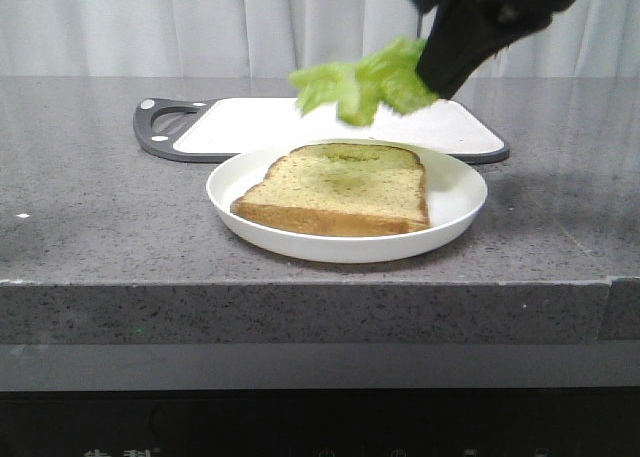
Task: Left arm grabs bread, right arm adds lettuce
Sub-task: 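Lift the lettuce with the right gripper and lower it onto the bread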
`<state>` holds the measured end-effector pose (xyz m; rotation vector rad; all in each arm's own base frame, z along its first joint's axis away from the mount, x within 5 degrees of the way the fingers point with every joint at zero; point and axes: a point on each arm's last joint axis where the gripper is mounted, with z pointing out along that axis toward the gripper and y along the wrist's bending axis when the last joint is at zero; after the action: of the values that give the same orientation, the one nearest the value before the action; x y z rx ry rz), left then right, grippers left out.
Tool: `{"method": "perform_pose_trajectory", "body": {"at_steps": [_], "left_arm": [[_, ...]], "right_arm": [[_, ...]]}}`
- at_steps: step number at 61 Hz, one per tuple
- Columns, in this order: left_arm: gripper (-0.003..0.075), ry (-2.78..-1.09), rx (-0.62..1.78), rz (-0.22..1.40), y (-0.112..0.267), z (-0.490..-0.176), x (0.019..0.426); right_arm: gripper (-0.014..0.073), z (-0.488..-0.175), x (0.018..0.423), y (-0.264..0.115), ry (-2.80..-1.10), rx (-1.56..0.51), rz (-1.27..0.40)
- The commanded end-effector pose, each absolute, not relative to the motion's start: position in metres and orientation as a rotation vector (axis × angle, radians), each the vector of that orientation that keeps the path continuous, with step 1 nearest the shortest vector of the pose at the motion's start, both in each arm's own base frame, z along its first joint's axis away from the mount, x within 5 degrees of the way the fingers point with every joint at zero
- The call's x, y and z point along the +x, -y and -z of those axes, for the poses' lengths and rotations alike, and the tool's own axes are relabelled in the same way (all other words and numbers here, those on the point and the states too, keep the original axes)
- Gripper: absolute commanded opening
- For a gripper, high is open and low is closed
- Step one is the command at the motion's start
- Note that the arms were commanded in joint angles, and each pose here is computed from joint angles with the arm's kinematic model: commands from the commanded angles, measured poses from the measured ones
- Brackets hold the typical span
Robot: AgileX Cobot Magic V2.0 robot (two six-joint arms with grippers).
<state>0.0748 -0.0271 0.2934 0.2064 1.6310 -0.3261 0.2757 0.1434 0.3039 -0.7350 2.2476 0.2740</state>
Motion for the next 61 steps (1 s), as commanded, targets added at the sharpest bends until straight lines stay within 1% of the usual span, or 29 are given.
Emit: {"method": "perform_pose_trajectory", "body": {"at_steps": [1,12,22,34,49,55,61], "left_arm": [[-0.0019,-1.524,0.167,0.319,0.025,-0.310,0.075],[-0.0019,-1.524,0.167,0.319,0.025,-0.310,0.075],[-0.0019,-1.524,0.167,0.319,0.025,-0.310,0.075],[-0.0019,-1.524,0.167,0.319,0.025,-0.310,0.075],[-0.0019,-1.524,0.167,0.319,0.025,-0.310,0.075],[-0.0019,-1.524,0.167,0.319,0.025,-0.310,0.075],[-0.0019,-1.524,0.167,0.319,0.025,-0.310,0.075]], "right_arm": [[-0.0057,-0.325,0.270,-0.149,-2.117,-0.709,-0.306],[-0.0057,-0.323,0.266,-0.154,-2.141,-0.728,-0.330],[-0.0057,-0.318,0.261,-0.153,-2.203,-0.760,-0.335],[-0.0057,-0.316,0.261,-0.153,-2.224,-0.769,-0.337],[-0.0053,-0.301,0.262,-0.155,-2.323,-0.812,-0.337],[0.0001,-0.296,0.264,-0.156,-2.340,-0.818,-0.336],[0.0105,-0.295,0.264,-0.157,-2.343,-0.814,-0.340]]}}
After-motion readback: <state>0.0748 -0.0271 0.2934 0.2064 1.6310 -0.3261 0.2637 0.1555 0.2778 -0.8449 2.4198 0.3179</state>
